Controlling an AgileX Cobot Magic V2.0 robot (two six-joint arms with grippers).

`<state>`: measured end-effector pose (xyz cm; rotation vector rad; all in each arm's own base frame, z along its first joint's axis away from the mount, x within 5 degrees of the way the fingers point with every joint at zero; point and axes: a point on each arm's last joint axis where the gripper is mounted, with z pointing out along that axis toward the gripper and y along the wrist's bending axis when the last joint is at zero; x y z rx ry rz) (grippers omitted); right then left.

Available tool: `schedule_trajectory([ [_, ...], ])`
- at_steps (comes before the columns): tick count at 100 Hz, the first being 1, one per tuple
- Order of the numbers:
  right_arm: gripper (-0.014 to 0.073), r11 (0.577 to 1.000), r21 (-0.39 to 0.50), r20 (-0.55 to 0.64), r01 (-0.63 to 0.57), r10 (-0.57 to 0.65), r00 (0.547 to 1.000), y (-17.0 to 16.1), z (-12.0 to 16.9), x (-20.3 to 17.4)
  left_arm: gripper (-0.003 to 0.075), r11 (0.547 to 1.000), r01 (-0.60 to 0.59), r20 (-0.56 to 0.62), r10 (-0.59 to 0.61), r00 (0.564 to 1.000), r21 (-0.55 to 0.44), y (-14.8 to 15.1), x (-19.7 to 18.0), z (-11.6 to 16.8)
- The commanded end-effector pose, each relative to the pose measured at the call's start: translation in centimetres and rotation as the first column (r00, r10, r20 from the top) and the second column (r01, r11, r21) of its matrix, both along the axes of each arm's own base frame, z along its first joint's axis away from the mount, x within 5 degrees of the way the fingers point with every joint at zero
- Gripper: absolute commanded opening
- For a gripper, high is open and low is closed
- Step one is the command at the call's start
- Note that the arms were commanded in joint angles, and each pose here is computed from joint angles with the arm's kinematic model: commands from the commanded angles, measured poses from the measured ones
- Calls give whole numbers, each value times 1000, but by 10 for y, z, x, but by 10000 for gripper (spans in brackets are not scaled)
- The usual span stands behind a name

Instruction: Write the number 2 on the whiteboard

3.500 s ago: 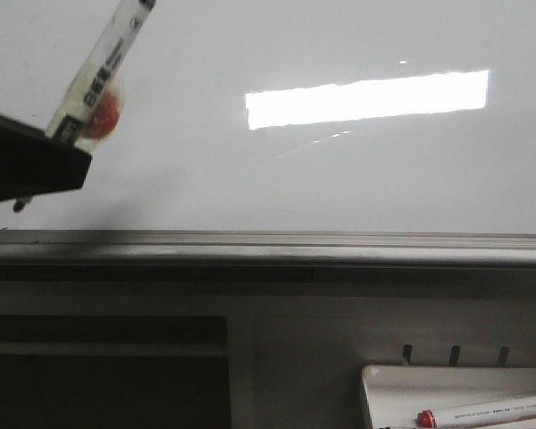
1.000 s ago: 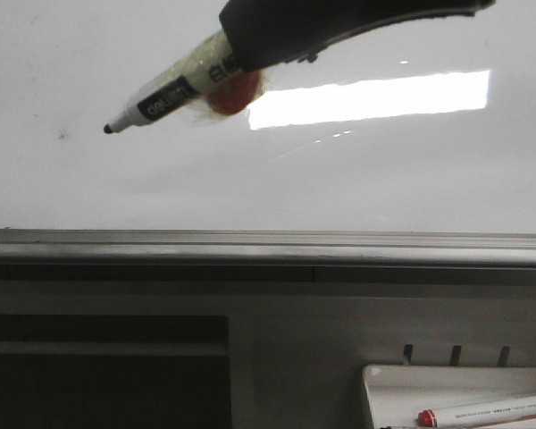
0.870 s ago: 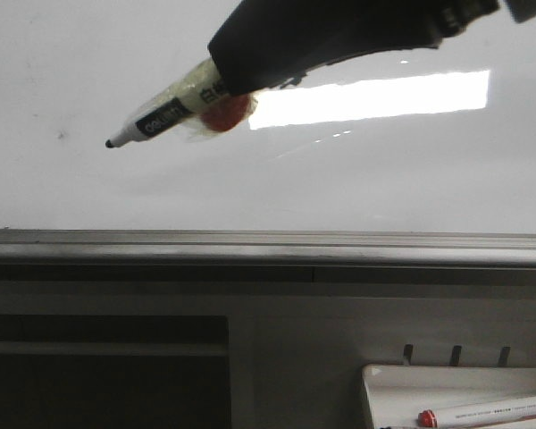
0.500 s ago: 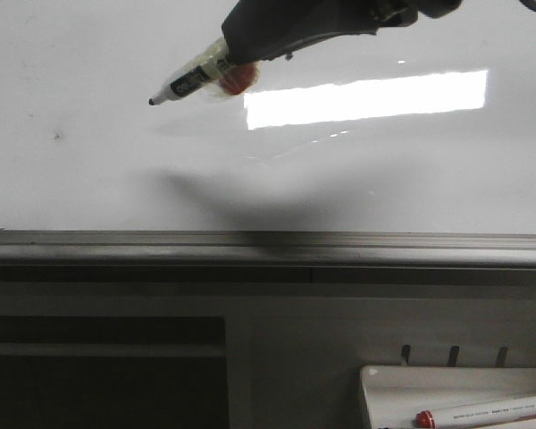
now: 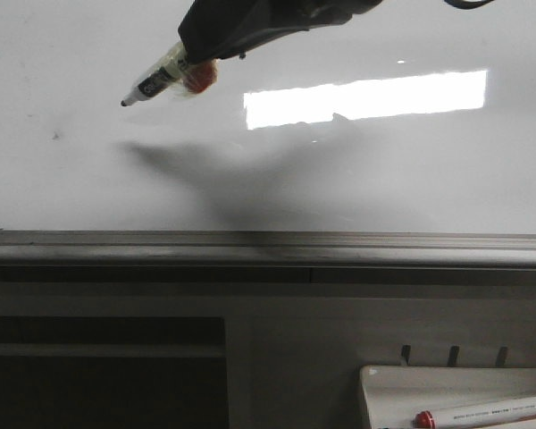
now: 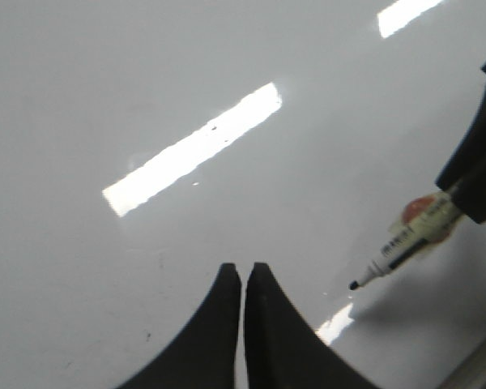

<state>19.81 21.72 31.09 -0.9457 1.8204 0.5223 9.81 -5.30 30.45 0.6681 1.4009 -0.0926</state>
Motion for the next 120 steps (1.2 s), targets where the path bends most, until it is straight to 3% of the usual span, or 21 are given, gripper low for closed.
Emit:
schedule_trajectory([
  [1, -71, 994, 99, 96, 51, -61, 994, -3, 25, 6, -20, 994, -2, 55, 8, 998, -111, 1, 4, 17],
  [21, -71, 989, 105, 103, 104, -115, 988, -13, 26, 16, -20, 987, -64, 96, 79, 992, -149, 9, 9, 22],
  [74, -69, 982, 70, 86, 173, -179, 980, -42, 40, 36, -20, 987, -58, 101, 74, 992, -151, 8, 8, 22],
  [98, -48, 991, -14, -23, 136, -136, 990, -56, 34, 28, -20, 984, -60, 94, 76, 993, -170, 9, 9, 23],
  [120, -48, 994, -75, -107, 76, -84, 991, -47, 17, 25, -20, 983, -60, 93, 77, 993, -172, 9, 9, 23],
])
